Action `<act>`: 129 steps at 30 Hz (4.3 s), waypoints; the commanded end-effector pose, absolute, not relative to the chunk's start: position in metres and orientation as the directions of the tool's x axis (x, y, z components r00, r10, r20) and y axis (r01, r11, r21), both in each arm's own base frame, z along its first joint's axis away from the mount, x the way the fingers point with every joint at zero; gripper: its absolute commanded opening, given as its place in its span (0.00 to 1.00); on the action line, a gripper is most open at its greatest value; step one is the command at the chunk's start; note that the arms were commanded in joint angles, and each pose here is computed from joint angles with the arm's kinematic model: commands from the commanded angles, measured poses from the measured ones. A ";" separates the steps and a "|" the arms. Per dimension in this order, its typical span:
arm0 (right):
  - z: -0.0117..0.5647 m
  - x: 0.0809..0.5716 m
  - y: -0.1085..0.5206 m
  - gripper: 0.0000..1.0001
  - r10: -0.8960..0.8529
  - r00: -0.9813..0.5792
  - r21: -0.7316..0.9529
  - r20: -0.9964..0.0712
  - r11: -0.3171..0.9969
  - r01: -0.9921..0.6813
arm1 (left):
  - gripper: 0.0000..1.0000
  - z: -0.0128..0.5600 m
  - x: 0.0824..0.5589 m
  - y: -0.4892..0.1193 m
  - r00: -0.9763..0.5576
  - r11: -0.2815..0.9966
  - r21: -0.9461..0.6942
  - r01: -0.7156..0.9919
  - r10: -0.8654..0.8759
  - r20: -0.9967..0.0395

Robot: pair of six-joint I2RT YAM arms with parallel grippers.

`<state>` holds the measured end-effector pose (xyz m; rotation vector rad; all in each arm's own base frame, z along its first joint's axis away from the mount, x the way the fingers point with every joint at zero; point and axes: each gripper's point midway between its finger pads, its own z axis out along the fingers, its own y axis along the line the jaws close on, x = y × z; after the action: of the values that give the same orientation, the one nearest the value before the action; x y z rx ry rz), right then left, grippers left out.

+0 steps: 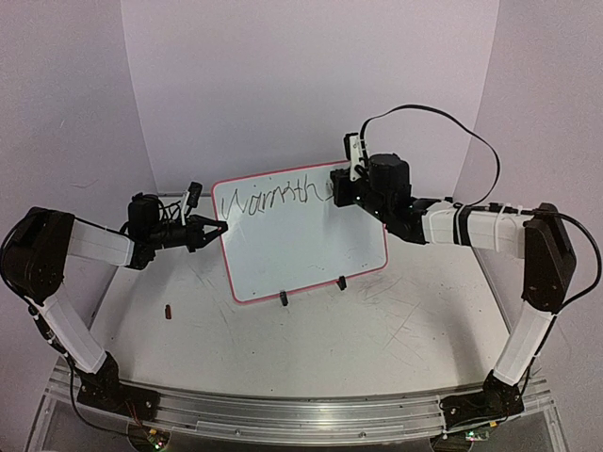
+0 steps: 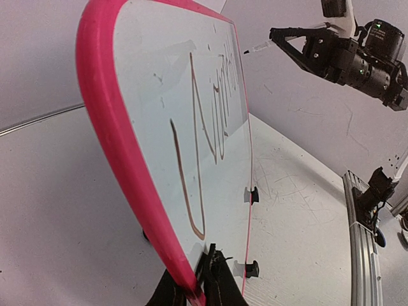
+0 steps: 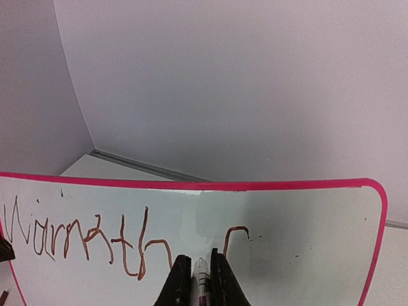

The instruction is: Write a sentence on the whiteboard

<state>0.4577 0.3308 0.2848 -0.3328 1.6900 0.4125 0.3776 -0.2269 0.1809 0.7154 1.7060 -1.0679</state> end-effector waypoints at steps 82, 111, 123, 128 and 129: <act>0.315 0.468 0.298 0.00 0.121 -0.088 0.146 -0.989 0.911 -0.387 | 0.00 0.168 0.391 -0.218 -0.271 0.544 -0.187 0.818 0.078 -0.959; 0.271 0.481 0.295 0.00 0.042 -0.172 0.096 -0.984 0.944 -0.316 | 0.00 0.166 0.392 -0.218 -0.272 0.547 -0.185 0.817 0.082 -0.959; 0.258 0.463 0.291 0.00 0.041 -0.223 0.117 -0.974 0.933 -0.340 | 0.00 0.166 0.392 -0.218 -0.274 0.545 -0.186 0.817 0.082 -0.958; 0.312 0.443 0.288 0.00 0.146 -0.128 0.186 -0.981 0.894 -0.407 | 0.00 0.165 0.392 -0.218 -0.276 0.544 -0.189 0.817 0.083 -0.958; 0.321 0.443 0.286 0.00 0.164 -0.113 0.197 -0.980 0.889 -0.414 | 0.00 0.165 0.392 -0.218 -0.276 0.544 -0.189 0.817 0.083 -0.957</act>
<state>0.4584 0.2904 0.2512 -0.2430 1.7686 0.3668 0.3768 -0.2273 0.1798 0.7173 1.7134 -1.0631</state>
